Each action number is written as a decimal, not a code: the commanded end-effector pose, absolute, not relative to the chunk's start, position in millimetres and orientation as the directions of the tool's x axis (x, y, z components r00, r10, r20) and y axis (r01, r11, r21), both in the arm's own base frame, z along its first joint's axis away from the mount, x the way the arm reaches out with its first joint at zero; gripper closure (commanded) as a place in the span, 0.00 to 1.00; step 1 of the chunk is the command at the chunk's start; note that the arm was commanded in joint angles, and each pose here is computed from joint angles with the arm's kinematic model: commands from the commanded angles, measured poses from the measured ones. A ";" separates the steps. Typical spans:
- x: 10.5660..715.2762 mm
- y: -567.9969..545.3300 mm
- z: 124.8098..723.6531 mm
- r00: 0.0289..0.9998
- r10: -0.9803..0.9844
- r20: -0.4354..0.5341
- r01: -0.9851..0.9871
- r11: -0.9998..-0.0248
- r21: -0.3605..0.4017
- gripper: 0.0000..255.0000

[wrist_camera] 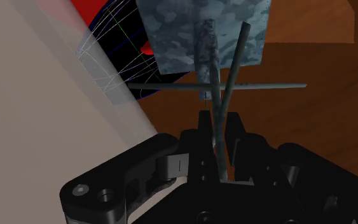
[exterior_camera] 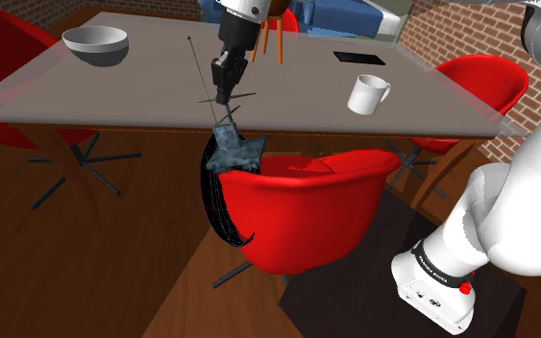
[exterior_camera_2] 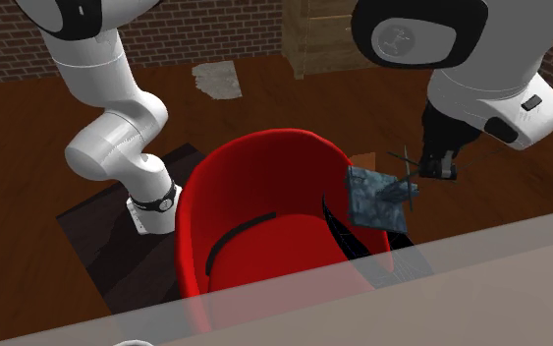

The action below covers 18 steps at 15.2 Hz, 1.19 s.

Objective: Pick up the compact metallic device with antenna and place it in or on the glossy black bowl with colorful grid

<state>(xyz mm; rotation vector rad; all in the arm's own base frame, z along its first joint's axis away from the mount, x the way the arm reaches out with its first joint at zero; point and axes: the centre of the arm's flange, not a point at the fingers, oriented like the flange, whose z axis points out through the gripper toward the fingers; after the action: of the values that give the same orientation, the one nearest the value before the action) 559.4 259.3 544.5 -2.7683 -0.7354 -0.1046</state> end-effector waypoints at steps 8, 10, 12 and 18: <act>557.2 261.9 488.3 0.868 0.481 0.122 0.496 -0.832 -0.247 1.00; 557.2 261.9 476.8 0.868 0.481 0.122 0.496 -0.832 -0.247 1.00; 557.2 261.9 476.8 0.868 0.481 0.122 0.496 -0.832 -0.247 1.00; 557.2 261.9 476.8 0.868 0.481 0.122 0.496 -0.832 -0.247 1.00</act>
<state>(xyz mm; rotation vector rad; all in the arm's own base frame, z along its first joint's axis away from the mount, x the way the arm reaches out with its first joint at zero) 569.1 256.2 497.3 -2.7555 -0.7030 -0.2981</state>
